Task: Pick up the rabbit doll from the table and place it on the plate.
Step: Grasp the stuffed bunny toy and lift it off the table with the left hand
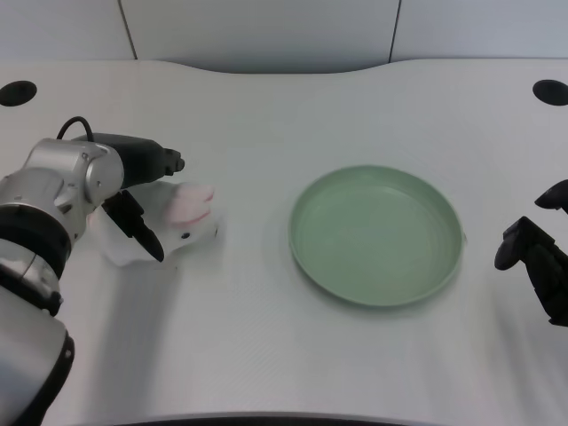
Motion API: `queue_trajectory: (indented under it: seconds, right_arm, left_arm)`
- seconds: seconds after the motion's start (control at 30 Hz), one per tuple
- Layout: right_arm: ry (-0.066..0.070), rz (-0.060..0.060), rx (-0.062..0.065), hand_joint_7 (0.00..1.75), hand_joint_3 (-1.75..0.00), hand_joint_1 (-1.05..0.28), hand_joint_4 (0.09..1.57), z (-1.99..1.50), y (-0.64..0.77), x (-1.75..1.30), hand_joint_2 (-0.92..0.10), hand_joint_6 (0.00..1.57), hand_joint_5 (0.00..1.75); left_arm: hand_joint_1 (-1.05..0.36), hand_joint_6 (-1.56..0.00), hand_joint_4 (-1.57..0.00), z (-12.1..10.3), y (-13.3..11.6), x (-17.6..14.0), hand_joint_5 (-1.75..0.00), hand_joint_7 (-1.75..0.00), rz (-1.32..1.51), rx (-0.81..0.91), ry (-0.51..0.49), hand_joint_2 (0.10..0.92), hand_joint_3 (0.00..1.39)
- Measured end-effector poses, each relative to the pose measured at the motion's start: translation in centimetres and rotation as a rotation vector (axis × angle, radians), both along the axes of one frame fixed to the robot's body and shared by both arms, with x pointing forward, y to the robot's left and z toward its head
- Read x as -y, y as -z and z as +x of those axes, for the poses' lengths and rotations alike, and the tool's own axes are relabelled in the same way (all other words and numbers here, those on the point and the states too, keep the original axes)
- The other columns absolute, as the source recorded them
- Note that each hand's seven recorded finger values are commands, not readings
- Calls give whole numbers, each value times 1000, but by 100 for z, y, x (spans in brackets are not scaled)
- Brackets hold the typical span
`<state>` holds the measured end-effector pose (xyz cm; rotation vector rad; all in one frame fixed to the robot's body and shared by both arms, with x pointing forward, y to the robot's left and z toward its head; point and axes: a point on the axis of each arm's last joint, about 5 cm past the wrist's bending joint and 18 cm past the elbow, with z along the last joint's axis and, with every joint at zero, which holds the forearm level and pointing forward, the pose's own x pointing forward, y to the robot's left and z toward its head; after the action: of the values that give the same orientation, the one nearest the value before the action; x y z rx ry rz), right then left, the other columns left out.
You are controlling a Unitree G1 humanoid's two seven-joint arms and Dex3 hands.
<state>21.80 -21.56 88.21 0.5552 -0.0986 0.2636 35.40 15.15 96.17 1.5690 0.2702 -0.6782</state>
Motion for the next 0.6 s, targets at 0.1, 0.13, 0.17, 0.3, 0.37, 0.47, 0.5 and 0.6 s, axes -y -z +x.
queue_trajectory:
  seconds: [0.1,0.13,0.17,0.3,0.37,0.47,0.5,0.6]
  right_arm:
    - [-1,3,-3,1714,-1746,83,627,-20,-2,4,-125,315,1746]
    - [-3,6,-8,1715,-1746,84,628,-27,1,4,-124,317,1746]
    - [-5,9,-11,1717,-1746,85,629,-32,1,3,-124,318,1746]
    - [-3,9,-9,1720,-1746,72,631,-36,1,9,-121,311,1746]
    - [-2,9,-10,1722,-1746,73,632,-37,3,12,-122,310,1746]
    - [1,9,-10,1725,-1746,87,633,-39,4,19,-137,310,1746]
    - [4,10,-11,1726,-1746,96,634,-41,6,24,-146,310,1746]
    - [10,12,-17,1726,-1746,105,635,-46,17,36,-152,310,1746]
  left_arm:
    - [-945,-120,1,-8,34,12,-35,-28,41,-3,4,615,0]
    - [-943,-118,1,-10,44,19,-31,-27,56,1,10,614,0]
    - [-942,-117,1,-13,52,22,-28,-27,65,3,12,614,0]
    - [-946,-82,1,-25,102,78,0,-9,125,14,32,627,6]
    - [-948,-80,1,-26,107,101,1,-8,140,18,43,627,5]
    - [-939,-49,1,-28,113,107,1,-4,157,24,48,654,16]
    - [-933,-34,1,-32,125,118,1,-4,176,41,55,664,18]
    - [-922,-19,1,-44,160,159,1,-3,212,86,86,672,17]
